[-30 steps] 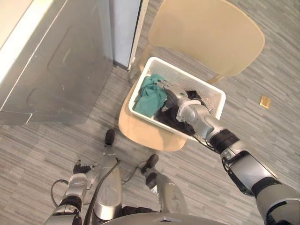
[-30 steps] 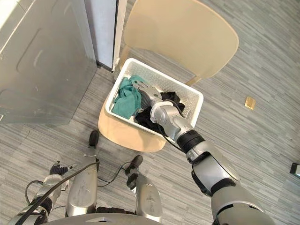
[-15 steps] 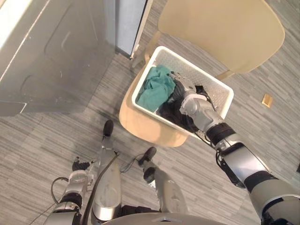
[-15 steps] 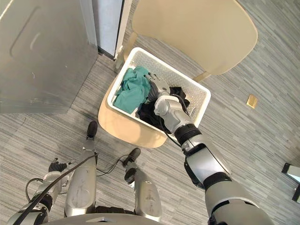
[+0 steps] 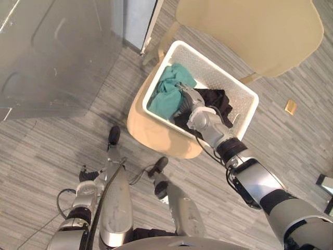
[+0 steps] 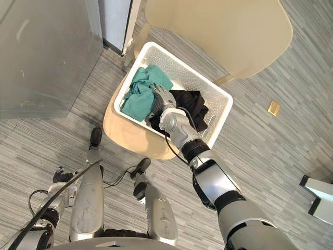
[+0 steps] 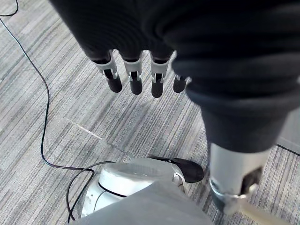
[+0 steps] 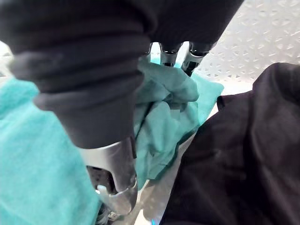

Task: Pick up the laundry basket with both hands and put the clothes into the washing machine.

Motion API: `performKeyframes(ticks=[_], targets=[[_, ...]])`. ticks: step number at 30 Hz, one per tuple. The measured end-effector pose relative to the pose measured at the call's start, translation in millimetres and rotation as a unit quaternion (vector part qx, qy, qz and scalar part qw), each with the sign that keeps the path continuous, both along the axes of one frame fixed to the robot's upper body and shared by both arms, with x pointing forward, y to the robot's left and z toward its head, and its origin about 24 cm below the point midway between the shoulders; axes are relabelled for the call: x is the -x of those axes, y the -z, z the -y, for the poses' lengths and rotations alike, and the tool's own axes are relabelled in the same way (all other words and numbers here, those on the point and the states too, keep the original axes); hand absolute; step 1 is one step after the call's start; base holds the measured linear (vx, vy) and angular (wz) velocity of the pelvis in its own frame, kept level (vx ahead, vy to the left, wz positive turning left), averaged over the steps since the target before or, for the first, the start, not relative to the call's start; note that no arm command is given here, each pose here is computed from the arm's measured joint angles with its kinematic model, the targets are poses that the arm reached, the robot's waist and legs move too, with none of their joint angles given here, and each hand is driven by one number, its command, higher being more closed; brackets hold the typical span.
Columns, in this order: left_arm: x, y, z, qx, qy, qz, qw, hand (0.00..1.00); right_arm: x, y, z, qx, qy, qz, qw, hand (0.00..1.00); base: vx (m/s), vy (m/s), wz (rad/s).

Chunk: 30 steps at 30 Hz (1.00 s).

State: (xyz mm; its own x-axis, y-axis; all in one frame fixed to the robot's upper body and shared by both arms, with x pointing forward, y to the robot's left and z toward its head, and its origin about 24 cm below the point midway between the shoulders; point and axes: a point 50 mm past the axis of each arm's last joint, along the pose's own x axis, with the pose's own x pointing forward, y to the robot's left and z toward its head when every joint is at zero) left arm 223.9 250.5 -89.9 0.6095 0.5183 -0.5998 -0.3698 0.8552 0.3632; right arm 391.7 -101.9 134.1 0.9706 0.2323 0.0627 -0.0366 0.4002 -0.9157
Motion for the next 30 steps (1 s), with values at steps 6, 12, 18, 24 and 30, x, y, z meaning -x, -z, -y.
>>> performKeyframes(ticks=[6, 12, 18, 24, 30], targets=[[-1.7, -2.0, -0.4, 0.001, -0.006, 0.007, 1.000, 0.00, -1.8, -1.3, -1.3, -0.012, 0.010, 0.008, 1.000, 0.00, -0.01, -0.004, 0.05], [-0.8, -2.2, -2.6, 0.008, -0.026, 0.011, 1.000, 0.00, -2.0, -2.6, -7.2, -0.032, 0.015, 0.007, 0.999, 1.00, 0.00, 0.000, 0.00], [-1.1, -2.5, -3.1, 0.012, -0.031, 0.013, 0.999, 0.00, -2.4, -5.4, -9.5, -0.040, 0.017, 0.017, 0.999, 1.00, 0.00, 0.000, 0.00], [-1.3, -2.7, -3.1, 0.012, -0.031, 0.014, 0.999, 0.00, -1.8, -4.2, -12.4, -0.044, 0.013, 0.012, 0.999, 1.00, 0.02, 0.006, 0.00], [-3.0, -4.2, -2.7, 0.011, -0.029, 0.018, 0.999, 0.00, -0.9, -3.0, -17.4, -0.048, 0.007, 0.010, 0.999, 1.00, 0.00, 0.000, 0.00]])
